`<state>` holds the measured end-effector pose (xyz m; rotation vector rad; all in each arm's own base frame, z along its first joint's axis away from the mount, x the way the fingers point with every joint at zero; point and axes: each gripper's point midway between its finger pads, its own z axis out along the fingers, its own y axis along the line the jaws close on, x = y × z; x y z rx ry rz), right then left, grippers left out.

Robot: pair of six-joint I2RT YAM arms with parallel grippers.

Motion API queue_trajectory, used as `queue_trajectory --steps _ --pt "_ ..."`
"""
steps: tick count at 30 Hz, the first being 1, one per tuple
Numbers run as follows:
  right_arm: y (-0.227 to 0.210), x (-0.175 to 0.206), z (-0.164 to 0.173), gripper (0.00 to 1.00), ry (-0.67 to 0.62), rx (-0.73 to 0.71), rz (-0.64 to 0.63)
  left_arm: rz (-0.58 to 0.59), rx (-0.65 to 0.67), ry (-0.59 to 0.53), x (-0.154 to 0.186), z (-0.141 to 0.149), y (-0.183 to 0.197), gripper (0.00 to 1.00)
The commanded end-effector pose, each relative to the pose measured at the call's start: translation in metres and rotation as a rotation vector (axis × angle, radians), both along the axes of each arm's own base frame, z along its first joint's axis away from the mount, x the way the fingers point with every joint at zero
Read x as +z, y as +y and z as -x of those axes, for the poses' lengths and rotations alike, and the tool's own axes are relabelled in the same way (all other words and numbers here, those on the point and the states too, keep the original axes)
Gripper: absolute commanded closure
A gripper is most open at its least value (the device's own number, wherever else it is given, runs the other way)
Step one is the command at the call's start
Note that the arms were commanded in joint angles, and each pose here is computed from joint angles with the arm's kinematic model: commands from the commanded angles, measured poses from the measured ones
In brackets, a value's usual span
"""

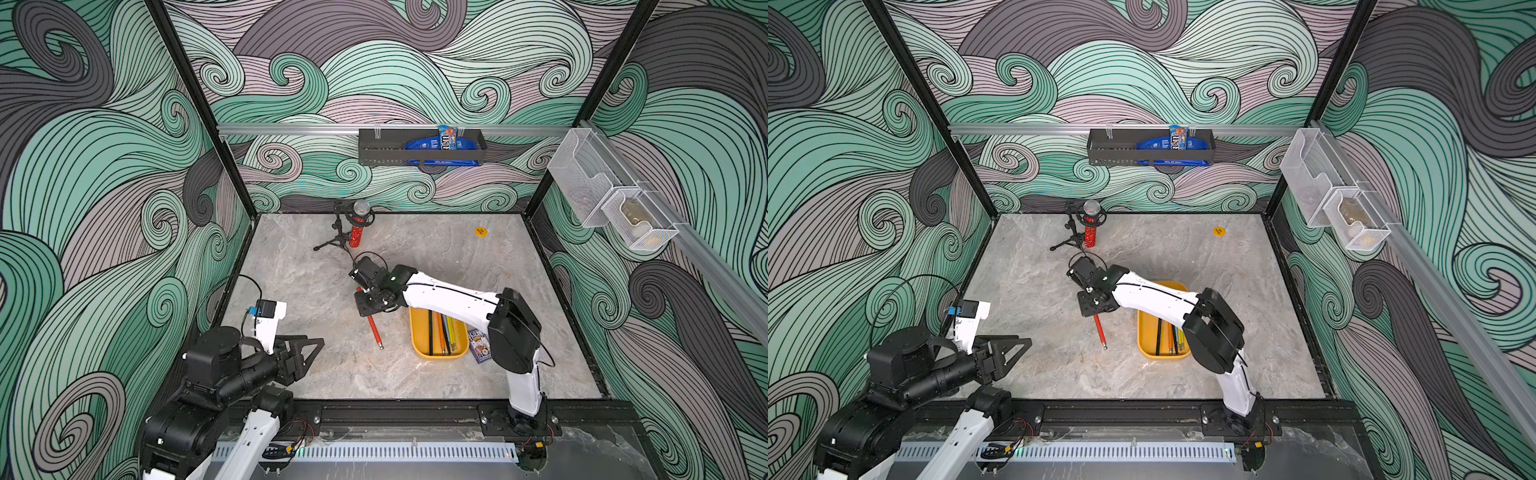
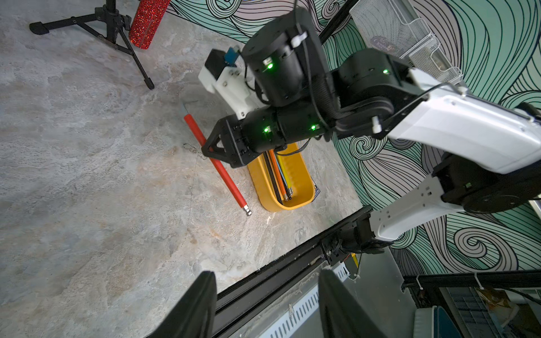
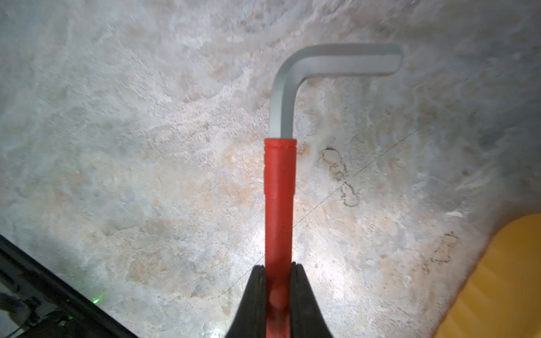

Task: Put the hex key on the desktop into the storage box
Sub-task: Pick up the Allen key from the center of the board, then place the Allen key in the storage box.

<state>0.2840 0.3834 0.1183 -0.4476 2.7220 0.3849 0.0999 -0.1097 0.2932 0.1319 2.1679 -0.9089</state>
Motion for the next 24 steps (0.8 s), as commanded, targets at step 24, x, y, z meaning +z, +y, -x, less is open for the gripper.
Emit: queue_trajectory --steps 24 --pt "-0.188 -0.017 0.038 1.0 0.173 -0.238 0.073 0.045 -0.019 -0.037 0.011 -0.025 -0.011 0.41"
